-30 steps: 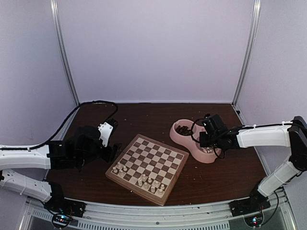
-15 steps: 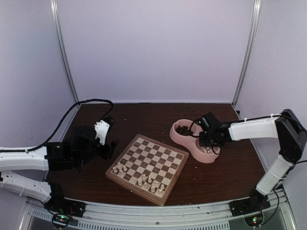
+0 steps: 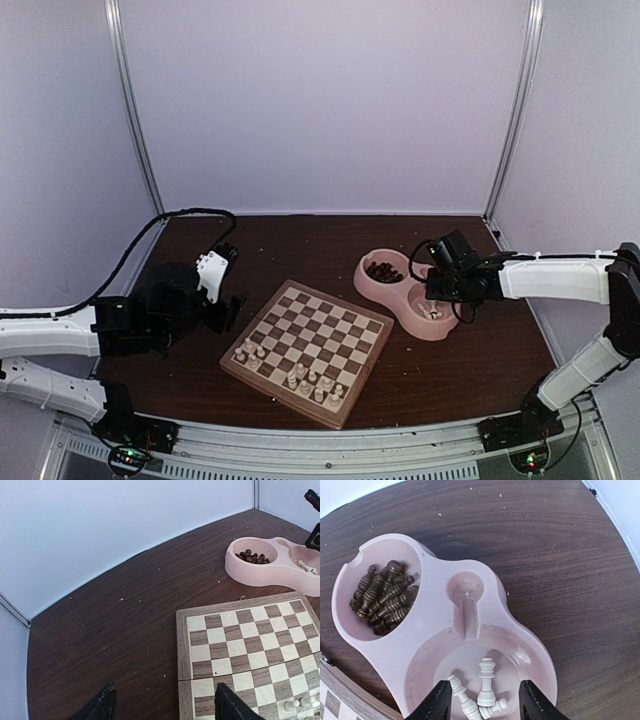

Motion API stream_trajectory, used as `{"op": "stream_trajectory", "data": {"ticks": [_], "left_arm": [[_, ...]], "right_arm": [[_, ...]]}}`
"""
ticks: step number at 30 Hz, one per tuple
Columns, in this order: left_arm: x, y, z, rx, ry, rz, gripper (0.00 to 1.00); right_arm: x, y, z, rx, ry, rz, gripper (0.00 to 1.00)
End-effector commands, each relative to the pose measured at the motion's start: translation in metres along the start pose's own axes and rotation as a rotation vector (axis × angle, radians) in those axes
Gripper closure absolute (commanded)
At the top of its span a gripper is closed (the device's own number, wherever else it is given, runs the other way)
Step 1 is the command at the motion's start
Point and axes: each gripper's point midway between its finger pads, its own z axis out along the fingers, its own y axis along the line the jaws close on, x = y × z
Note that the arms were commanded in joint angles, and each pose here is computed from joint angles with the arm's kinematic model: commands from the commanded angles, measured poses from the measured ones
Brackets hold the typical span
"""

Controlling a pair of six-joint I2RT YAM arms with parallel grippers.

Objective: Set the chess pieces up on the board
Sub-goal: Pick up the queen from the storage box.

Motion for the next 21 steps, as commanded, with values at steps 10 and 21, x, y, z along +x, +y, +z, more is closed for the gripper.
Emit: {"op": "stream_trajectory", "data": {"ticks": [10, 21], "left_arm": [[-0.03, 0.031, -0.022, -0.103, -0.084, -0.039, 0.32], [-0.034, 0.05, -0.042, -0.141, -0.135, -0.088, 0.28]], "right_arm": [[-0.023, 0.014, -0.018, -0.129, -0.139, -0.054, 0.48], [-0.037, 0.006, -0.046, -0.193, -0.307, -0.086, 0.4]]}}
